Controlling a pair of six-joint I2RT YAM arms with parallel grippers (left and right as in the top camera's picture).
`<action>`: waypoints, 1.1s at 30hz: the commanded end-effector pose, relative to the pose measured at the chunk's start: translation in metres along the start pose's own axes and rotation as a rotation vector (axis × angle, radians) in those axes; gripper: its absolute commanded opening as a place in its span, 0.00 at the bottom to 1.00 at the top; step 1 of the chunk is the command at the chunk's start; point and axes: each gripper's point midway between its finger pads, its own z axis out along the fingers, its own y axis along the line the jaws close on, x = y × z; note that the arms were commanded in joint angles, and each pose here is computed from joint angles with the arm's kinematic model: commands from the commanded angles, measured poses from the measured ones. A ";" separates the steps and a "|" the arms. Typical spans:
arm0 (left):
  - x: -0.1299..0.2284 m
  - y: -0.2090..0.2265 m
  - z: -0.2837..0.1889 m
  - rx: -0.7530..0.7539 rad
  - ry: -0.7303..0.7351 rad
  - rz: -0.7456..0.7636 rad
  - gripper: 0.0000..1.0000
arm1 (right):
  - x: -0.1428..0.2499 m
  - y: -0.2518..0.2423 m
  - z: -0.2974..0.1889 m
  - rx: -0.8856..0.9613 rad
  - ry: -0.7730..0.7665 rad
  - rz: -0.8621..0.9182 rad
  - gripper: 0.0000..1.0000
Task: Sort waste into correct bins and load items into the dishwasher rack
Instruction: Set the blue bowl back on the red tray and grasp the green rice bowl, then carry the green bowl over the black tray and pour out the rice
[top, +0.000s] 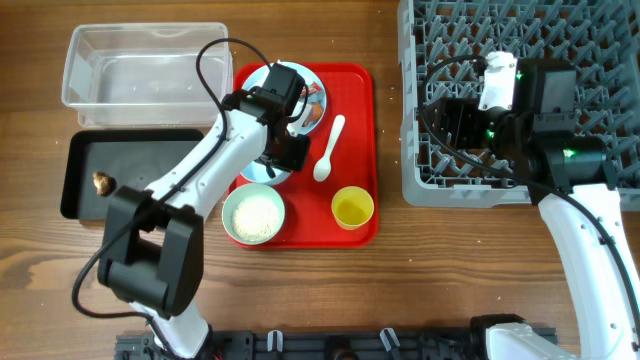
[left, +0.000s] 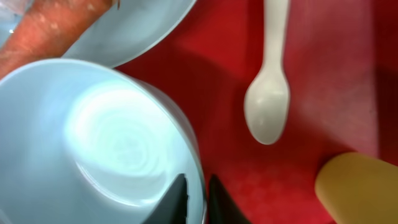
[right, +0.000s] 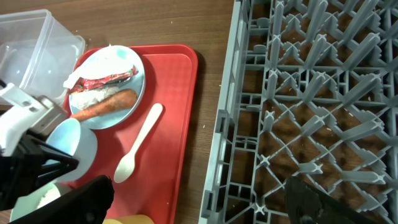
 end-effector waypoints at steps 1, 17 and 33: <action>0.003 0.009 0.009 -0.051 0.022 -0.004 0.17 | -0.005 0.005 -0.001 -0.020 -0.009 0.009 0.91; 0.048 -0.010 -0.042 -0.101 0.204 -0.333 0.56 | -0.006 0.005 0.000 -0.020 -0.009 0.008 0.91; 0.108 -0.012 0.018 -0.368 0.213 -0.313 0.40 | 0.000 0.002 0.009 -0.016 0.027 0.018 0.91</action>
